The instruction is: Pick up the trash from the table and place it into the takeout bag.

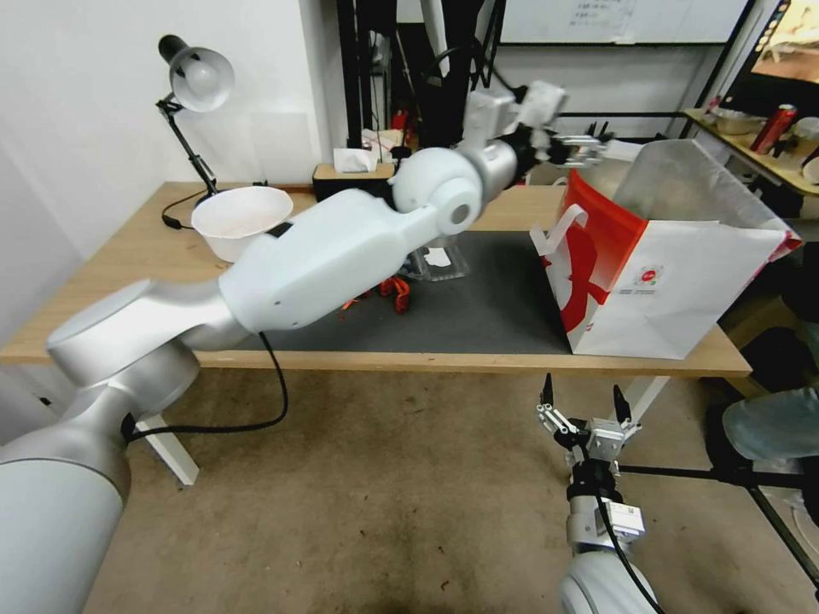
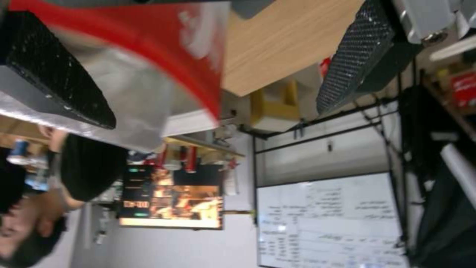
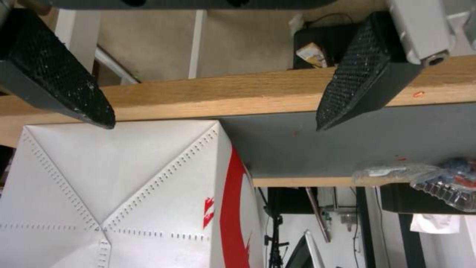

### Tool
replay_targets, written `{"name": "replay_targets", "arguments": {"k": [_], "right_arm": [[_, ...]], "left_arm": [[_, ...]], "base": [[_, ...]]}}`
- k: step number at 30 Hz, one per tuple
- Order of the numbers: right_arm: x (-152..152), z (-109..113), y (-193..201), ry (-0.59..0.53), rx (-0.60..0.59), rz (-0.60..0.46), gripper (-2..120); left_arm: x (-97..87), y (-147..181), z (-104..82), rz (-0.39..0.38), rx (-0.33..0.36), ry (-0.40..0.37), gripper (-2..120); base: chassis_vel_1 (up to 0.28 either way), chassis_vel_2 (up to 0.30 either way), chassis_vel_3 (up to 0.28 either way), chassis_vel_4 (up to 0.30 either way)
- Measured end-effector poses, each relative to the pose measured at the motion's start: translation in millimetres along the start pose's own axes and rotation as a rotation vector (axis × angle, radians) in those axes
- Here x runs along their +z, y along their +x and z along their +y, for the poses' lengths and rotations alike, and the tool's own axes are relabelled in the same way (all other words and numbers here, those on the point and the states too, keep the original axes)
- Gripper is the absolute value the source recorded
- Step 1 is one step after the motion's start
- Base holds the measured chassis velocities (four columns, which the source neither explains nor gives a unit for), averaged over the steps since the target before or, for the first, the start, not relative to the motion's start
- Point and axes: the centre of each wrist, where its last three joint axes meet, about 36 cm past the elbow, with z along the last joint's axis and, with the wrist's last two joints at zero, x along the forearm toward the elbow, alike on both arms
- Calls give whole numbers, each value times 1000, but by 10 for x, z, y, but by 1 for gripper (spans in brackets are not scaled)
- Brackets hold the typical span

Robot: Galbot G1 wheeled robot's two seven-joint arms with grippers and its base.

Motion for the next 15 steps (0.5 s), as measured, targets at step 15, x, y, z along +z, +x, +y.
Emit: {"name": "replay_targets", "arguments": {"k": [15], "right_arm": [[-17,32,4,4,-12,0,100]], "left_arm": [[472,717,699,-16,-167,66,100]], "base": [[0,0,0,0]]}}
